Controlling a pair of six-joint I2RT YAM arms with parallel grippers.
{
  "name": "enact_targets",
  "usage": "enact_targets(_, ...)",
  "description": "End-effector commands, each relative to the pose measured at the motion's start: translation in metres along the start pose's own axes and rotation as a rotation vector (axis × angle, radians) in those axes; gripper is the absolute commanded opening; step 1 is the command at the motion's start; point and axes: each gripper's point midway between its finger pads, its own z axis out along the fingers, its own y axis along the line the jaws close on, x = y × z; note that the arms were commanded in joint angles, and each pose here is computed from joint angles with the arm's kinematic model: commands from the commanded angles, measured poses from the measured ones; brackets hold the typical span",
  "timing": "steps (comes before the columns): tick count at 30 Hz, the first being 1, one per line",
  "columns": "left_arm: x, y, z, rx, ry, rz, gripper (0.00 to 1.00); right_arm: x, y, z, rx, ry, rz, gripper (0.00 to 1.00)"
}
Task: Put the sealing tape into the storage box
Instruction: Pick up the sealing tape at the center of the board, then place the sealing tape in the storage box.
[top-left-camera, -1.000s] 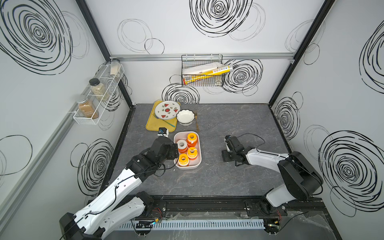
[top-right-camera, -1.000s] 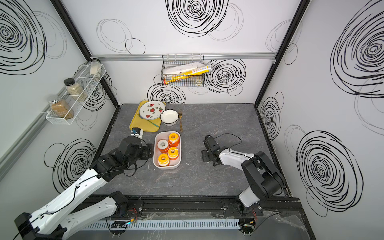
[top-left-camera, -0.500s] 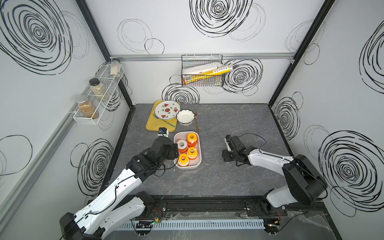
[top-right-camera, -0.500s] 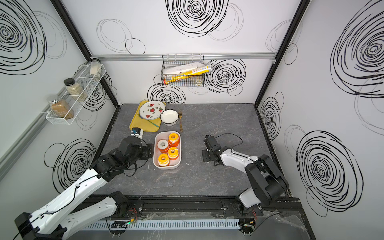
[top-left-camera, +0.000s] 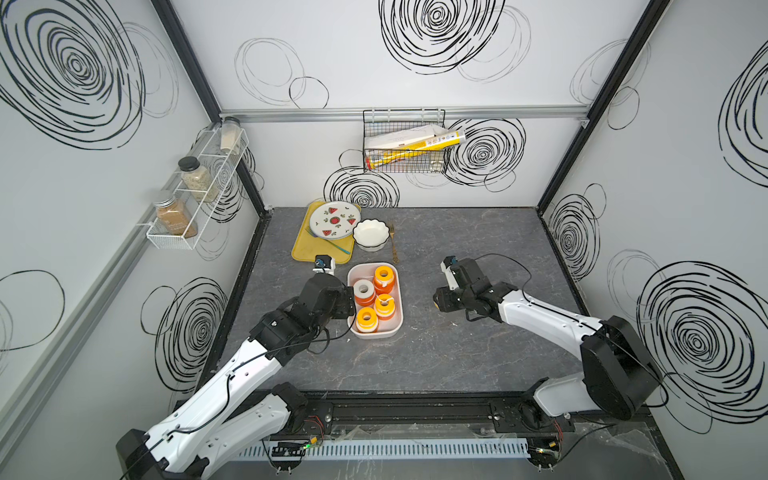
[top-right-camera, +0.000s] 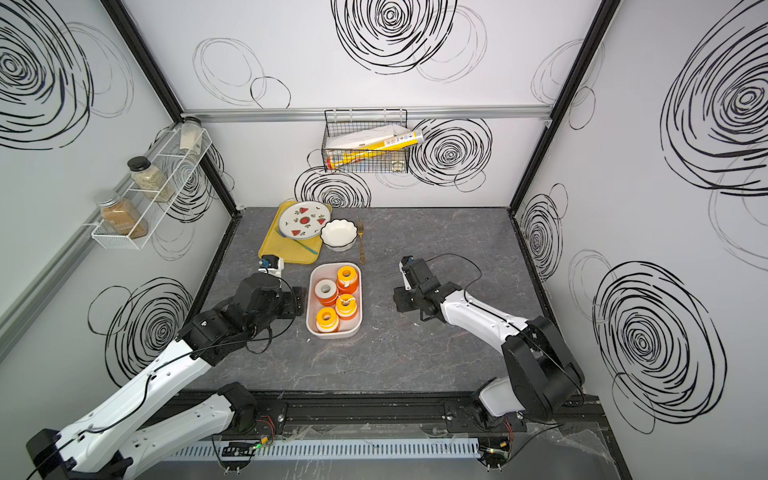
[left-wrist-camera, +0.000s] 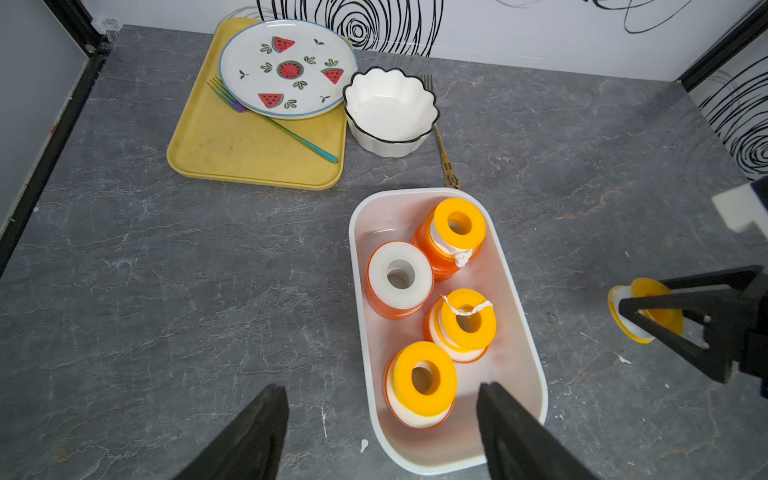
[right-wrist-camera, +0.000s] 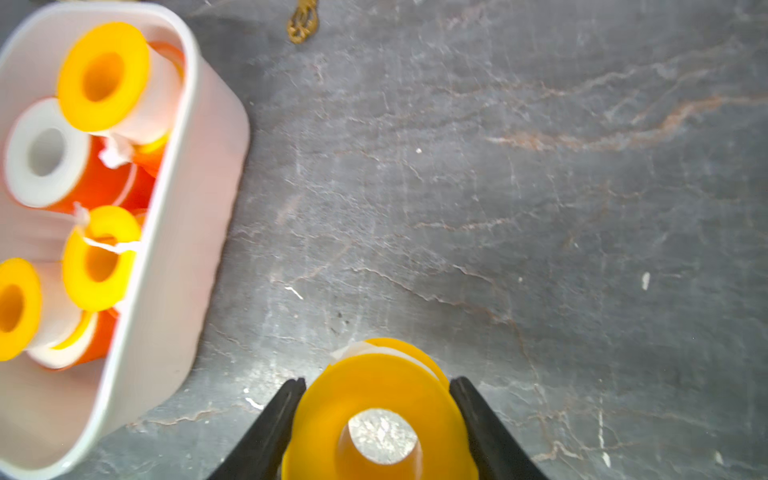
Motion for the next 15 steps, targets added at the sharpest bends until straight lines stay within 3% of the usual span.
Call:
enact_targets(1,-0.011,0.004,-0.004,-0.011,-0.05,-0.031,0.79,-0.018,0.031,-0.012,-0.051,-0.021,-0.03,0.54)
enact_targets(15,-0.021,0.013,-0.018,-0.027,-0.113,-0.07,0.78,-0.057,0.148,0.015,-0.154,-0.013,-0.18,0.54)
